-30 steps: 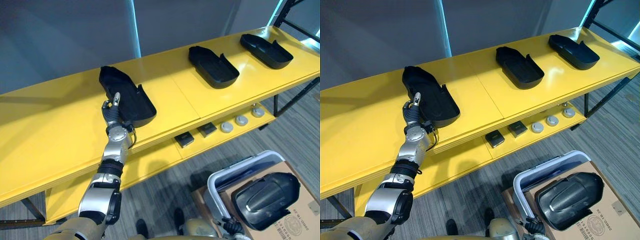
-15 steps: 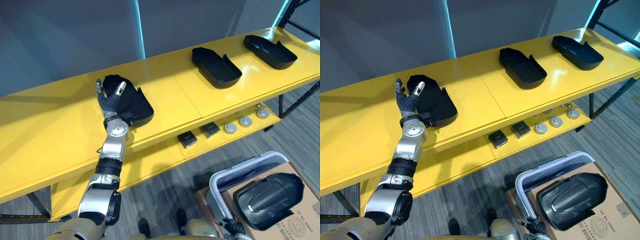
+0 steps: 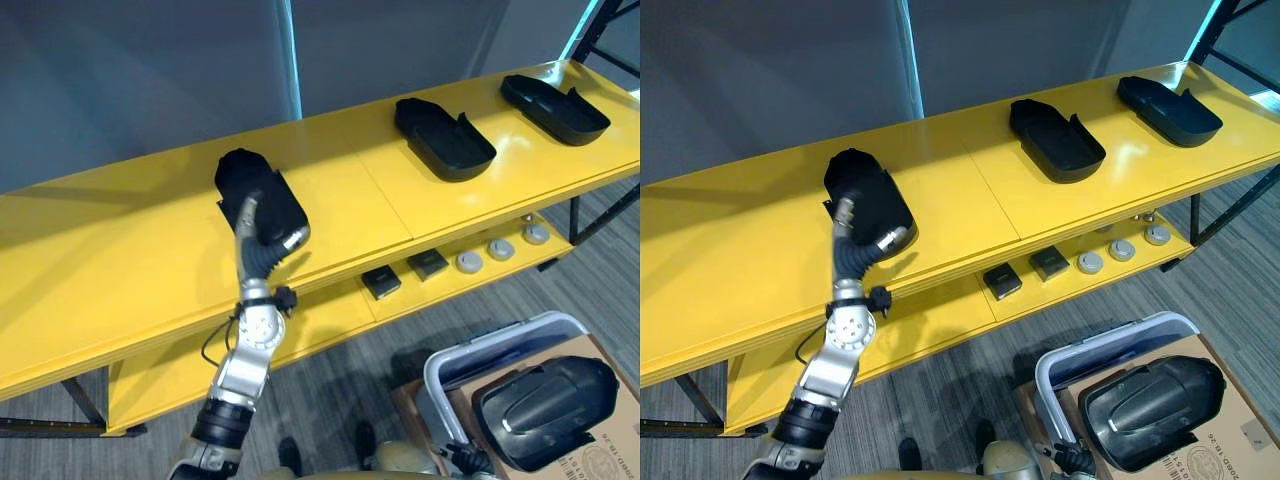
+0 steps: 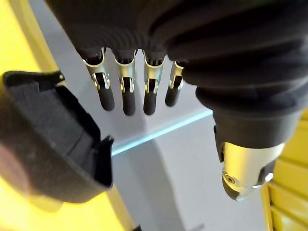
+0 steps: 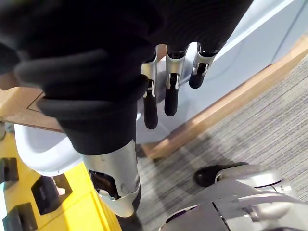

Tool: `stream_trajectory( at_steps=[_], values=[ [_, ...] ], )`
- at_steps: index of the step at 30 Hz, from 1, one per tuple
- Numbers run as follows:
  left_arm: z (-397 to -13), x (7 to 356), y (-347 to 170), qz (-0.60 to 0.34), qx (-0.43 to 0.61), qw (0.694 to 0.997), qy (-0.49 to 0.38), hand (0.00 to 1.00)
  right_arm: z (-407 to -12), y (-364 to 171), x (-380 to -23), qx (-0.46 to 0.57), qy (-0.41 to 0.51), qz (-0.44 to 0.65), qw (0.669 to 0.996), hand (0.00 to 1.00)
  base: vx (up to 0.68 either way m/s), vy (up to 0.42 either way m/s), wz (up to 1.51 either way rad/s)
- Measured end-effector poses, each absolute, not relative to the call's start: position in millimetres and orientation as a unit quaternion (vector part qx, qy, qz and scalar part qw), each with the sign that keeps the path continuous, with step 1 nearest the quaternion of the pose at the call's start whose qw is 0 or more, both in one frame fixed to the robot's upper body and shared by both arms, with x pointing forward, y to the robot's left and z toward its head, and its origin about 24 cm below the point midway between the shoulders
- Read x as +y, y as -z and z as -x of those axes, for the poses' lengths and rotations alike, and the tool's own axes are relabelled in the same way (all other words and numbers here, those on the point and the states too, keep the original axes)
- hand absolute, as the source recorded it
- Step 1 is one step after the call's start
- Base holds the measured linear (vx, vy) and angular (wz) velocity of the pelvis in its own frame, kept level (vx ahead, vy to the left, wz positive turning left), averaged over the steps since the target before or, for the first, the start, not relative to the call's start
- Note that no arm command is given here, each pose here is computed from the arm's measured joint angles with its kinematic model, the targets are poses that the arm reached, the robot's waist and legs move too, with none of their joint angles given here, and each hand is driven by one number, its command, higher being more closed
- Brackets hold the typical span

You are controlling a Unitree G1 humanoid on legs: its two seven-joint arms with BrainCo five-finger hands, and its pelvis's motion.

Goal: Walk over and take plastic housings, then place them on the shelf

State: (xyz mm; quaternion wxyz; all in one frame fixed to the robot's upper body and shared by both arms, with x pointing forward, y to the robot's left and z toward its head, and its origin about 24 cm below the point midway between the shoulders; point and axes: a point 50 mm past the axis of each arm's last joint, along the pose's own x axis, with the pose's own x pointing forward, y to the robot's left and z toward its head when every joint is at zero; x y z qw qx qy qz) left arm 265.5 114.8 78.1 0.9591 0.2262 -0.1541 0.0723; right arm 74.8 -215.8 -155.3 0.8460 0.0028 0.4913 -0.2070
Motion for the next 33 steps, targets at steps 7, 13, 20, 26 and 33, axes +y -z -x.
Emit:
stream_trajectory(
  at_steps=[7,13,20,26,33],
  values=[
    [-263.7,109.1,-58.2,-0.250,-0.120,0.960,-0.036,1.00,-73.2,156.0,-216.2,0.495,0.208,-0.001,0.844,0.00,0.02,0.000,-0.01],
    [-274.2,111.9,-56.2,-0.268,-0.111,0.956,-0.039,1.00,-70.7,156.8,-216.9,0.499,0.211,-0.002,0.840,0.00,0.04,0.004,0.00],
    [-288.6,122.6,-60.9,-0.283,-0.107,0.951,-0.060,1.00,-71.6,156.5,-217.3,0.498,0.211,-0.002,0.841,0.00,-0.02,0.008,-0.06],
    [-289.5,128.9,-58.5,-0.285,-0.095,0.951,-0.079,1.00,-72.1,156.3,-217.2,0.496,0.211,-0.003,0.842,0.00,-0.03,0.007,-0.04],
    [-297.7,143.3,-49.7,-0.295,-0.058,0.948,-0.103,1.00,-70.7,156.5,-218.3,0.497,0.219,-0.008,0.840,0.00,0.01,0.004,0.01]
  ],
)
